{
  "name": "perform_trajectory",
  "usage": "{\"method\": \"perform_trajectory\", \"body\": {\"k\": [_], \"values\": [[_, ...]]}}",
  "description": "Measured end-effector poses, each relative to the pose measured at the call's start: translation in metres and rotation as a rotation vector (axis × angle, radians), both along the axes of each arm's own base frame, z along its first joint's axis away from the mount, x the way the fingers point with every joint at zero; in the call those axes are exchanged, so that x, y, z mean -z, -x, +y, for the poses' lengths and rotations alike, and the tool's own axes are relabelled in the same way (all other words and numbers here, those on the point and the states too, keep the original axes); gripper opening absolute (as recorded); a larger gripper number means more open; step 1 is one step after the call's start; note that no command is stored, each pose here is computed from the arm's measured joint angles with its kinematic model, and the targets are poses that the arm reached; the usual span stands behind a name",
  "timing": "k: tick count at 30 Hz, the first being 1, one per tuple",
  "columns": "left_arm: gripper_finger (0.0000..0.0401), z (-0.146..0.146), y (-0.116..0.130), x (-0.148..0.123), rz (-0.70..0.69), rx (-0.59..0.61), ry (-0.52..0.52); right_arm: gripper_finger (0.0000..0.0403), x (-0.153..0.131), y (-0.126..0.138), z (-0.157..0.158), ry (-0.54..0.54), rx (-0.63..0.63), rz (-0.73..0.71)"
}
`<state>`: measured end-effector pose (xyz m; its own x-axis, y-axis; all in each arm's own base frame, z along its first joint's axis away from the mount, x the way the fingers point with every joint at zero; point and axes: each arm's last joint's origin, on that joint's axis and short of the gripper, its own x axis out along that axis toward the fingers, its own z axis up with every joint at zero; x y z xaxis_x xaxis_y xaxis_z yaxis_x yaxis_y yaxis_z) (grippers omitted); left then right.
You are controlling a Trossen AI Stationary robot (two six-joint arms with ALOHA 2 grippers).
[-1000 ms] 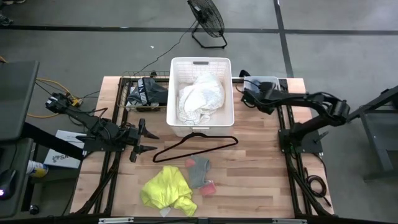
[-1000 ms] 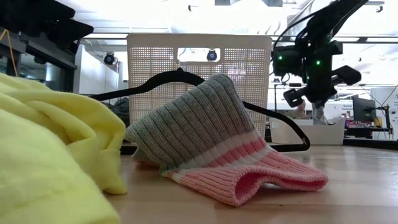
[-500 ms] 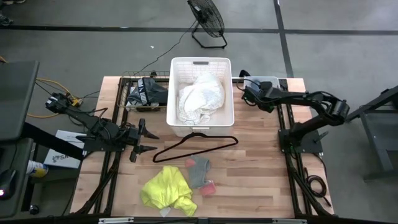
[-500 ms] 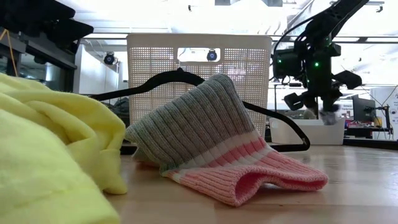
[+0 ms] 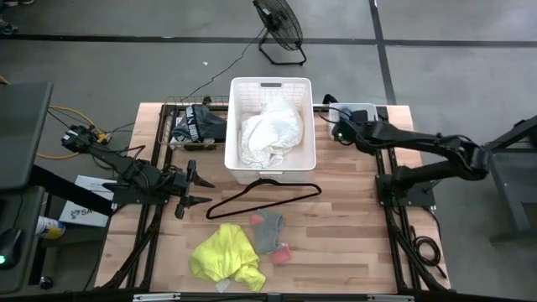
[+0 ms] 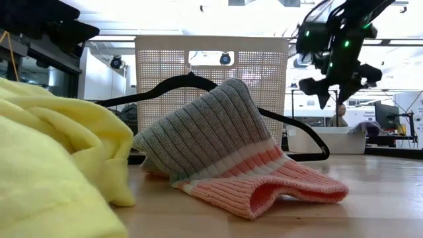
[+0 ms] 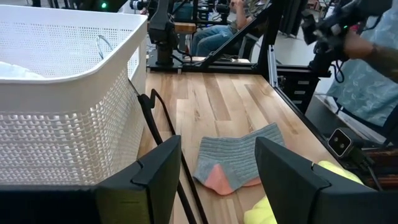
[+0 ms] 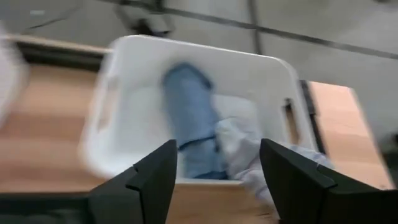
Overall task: Pick & Place Cloths
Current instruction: Put the gray pink sock into the small white bin
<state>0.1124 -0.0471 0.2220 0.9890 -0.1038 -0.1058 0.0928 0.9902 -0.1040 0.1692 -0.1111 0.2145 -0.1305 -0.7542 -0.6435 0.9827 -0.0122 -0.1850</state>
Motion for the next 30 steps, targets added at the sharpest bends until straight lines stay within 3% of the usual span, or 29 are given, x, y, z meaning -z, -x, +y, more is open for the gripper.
{"method": "perform_trajectory", "body": {"k": [6,12,21,30], "values": [[0.02,0.0,0.0,0.001,0.007,0.0,-0.003,0.0216,-0.019,-0.002,0.026,-0.041,-0.234,-0.087],[0.02,0.001,0.0,0.004,0.033,-0.039,-0.016,0.0216,-0.034,-0.007,0.06,-0.008,-0.445,-0.167],[0.02,0.002,0.001,0.005,0.048,-0.059,-0.026,0.0216,-0.044,-0.024,0.122,-0.028,-0.858,-0.305],[0.02,0.002,0.001,0.006,0.055,-0.061,-0.023,0.0215,-0.06,-0.028,0.177,-0.028,-1.114,-0.541]]}}
